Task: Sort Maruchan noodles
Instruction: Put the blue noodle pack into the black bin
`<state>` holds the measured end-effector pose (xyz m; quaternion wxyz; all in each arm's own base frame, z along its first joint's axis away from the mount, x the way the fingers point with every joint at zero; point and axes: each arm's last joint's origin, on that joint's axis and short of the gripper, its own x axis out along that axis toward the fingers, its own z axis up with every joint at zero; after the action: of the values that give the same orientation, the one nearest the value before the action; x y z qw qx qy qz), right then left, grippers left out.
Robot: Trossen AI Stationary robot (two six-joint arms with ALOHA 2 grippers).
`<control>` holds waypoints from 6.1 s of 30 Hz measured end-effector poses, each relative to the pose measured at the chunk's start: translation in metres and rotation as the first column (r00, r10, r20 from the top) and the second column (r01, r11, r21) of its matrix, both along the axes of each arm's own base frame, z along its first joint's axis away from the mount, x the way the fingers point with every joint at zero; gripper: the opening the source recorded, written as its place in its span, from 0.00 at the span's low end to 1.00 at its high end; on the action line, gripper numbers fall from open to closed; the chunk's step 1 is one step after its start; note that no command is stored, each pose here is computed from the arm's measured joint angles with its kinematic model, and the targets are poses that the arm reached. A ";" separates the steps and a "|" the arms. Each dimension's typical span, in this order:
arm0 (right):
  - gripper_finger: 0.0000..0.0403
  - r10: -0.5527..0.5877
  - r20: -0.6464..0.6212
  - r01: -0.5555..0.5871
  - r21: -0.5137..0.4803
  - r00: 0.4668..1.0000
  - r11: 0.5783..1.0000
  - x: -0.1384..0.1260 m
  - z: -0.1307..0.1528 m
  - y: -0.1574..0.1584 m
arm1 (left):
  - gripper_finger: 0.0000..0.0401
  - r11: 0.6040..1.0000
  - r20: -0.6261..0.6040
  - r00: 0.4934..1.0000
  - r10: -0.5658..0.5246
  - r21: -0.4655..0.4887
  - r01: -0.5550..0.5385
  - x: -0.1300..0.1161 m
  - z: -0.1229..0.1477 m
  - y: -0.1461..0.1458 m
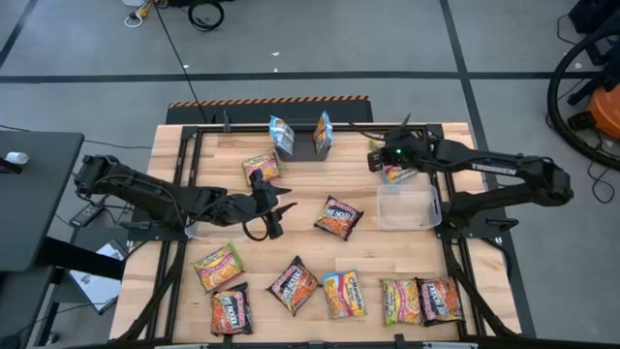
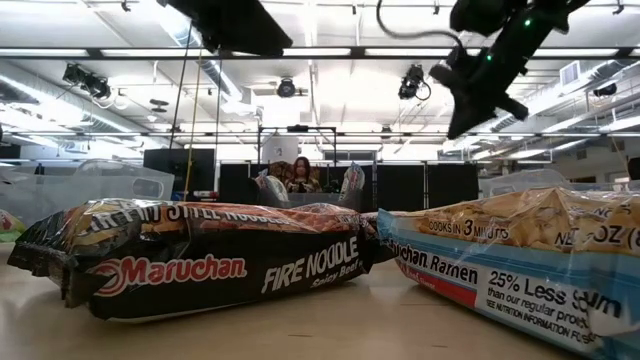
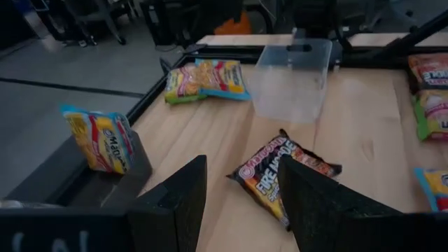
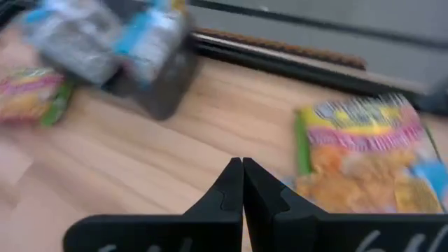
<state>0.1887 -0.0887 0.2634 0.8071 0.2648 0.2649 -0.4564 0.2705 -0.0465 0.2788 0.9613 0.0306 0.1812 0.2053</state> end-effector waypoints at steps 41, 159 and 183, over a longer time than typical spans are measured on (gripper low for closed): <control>0.49 -0.130 -0.720 0.318 0.132 0.681 0.939 0.101 -0.089 -0.033 | 0.45 0.998 0.039 0.998 -0.059 -0.009 0.059 -0.027 0.022 -0.007; 0.02 -0.172 0.293 0.026 0.442 0.940 0.897 0.207 -0.018 -0.119 | 0.45 0.982 -0.085 0.992 -0.098 -0.172 0.083 -0.097 0.035 0.003; 0.08 -0.253 0.049 0.219 0.367 0.966 0.904 0.169 -0.012 -0.131 | 0.45 0.981 -0.093 0.995 0.039 -0.188 -0.056 -0.079 0.025 0.006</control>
<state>0.3576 -0.2202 0.2517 0.6956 0.4591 0.2710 -0.4816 0.1914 -0.0408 0.3037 0.9456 -0.0565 0.2432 0.2086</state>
